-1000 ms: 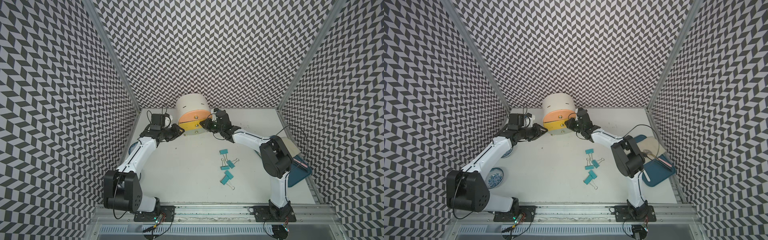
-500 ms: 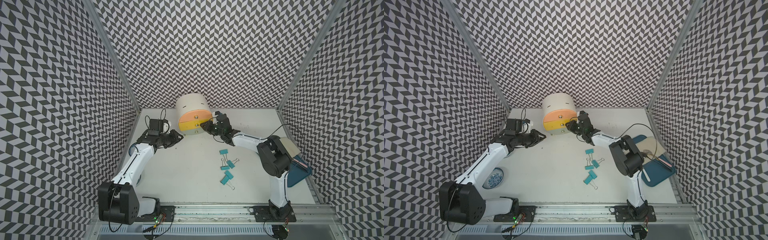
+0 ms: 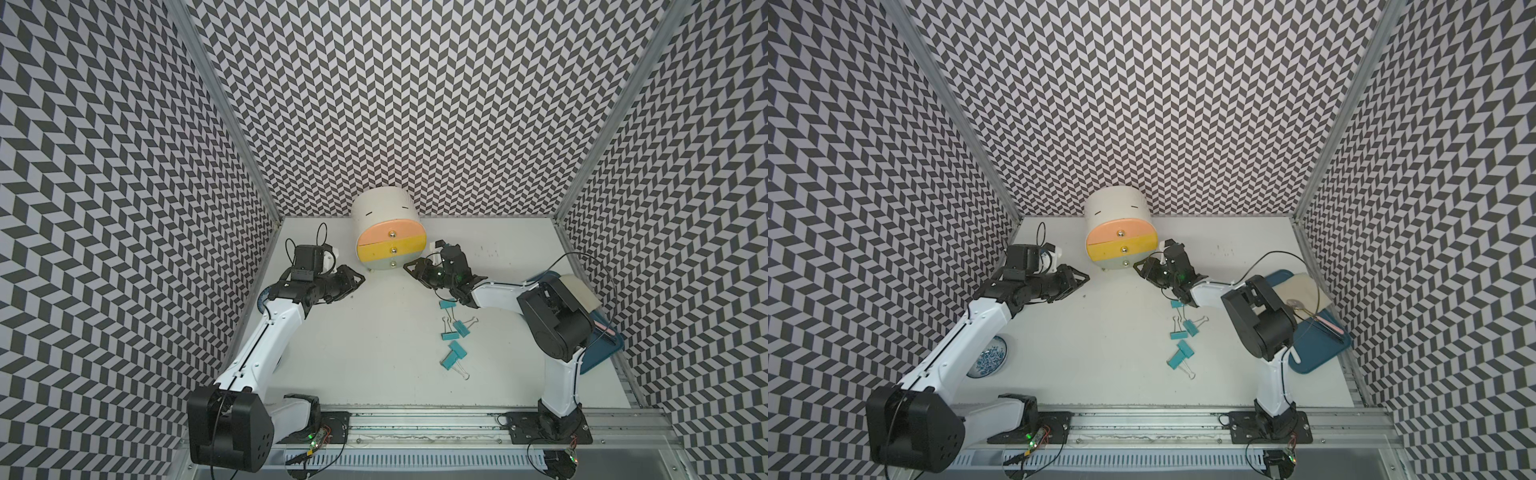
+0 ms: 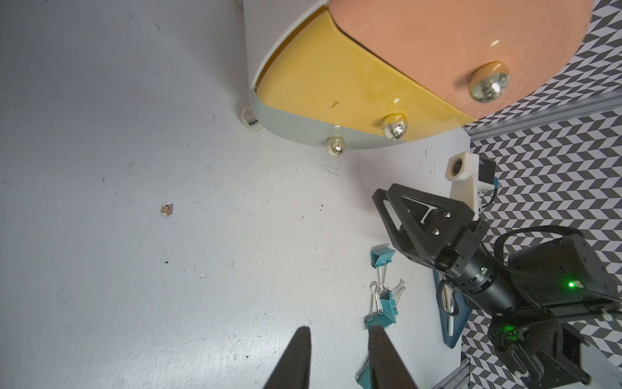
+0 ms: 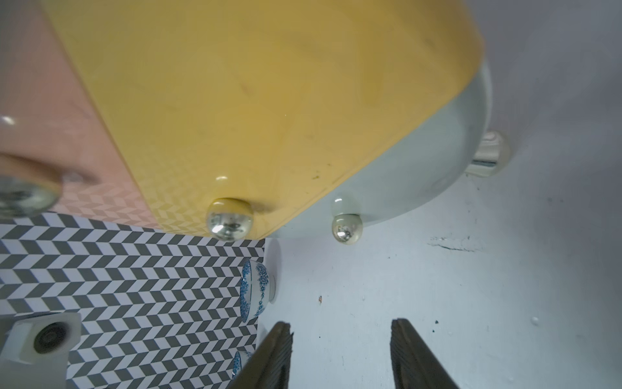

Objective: Put the binder clips in the drawer according to color
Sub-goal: Open the drawer in the storage box.

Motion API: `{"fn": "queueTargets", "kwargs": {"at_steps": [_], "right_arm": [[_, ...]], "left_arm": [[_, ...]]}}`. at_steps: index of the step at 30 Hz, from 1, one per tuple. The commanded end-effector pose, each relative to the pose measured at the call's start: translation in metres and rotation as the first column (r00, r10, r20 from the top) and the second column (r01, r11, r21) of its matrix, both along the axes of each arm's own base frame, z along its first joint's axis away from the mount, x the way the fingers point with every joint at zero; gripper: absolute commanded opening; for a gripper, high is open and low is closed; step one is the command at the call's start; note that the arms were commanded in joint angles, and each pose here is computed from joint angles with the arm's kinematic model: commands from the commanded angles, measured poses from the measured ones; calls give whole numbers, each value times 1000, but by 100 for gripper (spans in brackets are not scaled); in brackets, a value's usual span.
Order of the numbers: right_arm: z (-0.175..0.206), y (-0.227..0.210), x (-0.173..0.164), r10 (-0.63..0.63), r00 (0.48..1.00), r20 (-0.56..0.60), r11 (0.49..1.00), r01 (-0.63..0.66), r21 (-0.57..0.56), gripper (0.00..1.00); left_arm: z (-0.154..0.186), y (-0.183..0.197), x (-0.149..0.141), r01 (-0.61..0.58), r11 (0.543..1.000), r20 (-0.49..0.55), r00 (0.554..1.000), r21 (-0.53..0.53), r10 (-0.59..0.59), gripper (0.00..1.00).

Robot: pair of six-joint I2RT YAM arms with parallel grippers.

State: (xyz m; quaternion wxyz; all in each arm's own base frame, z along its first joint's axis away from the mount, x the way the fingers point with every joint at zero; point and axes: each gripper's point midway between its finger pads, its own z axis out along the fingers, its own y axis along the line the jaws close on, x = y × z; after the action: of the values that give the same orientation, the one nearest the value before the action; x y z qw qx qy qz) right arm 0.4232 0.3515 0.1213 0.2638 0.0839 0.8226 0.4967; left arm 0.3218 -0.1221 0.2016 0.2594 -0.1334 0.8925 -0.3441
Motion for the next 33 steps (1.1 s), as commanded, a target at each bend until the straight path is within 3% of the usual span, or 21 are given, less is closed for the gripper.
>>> {"fn": "queueTargets", "kwargs": {"at_steps": [1, 15, 33], "right_arm": [[17, 19, 4, 34, 997, 68, 996, -39, 79, 54], [-6, 43, 17, 17, 999, 29, 993, -20, 118, 55], [-12, 43, 44, -100, 995, -7, 975, 99, 200, 42]], "left_arm": [[5, 1, -11, -8, 1000, 6, 1000, 2, 8, 34], [8, 4, -34, -11, 1000, -4, 1000, 1, 11, 35], [8, 5, -48, 4, 1000, -19, 1000, 6, -4, 35]]}}
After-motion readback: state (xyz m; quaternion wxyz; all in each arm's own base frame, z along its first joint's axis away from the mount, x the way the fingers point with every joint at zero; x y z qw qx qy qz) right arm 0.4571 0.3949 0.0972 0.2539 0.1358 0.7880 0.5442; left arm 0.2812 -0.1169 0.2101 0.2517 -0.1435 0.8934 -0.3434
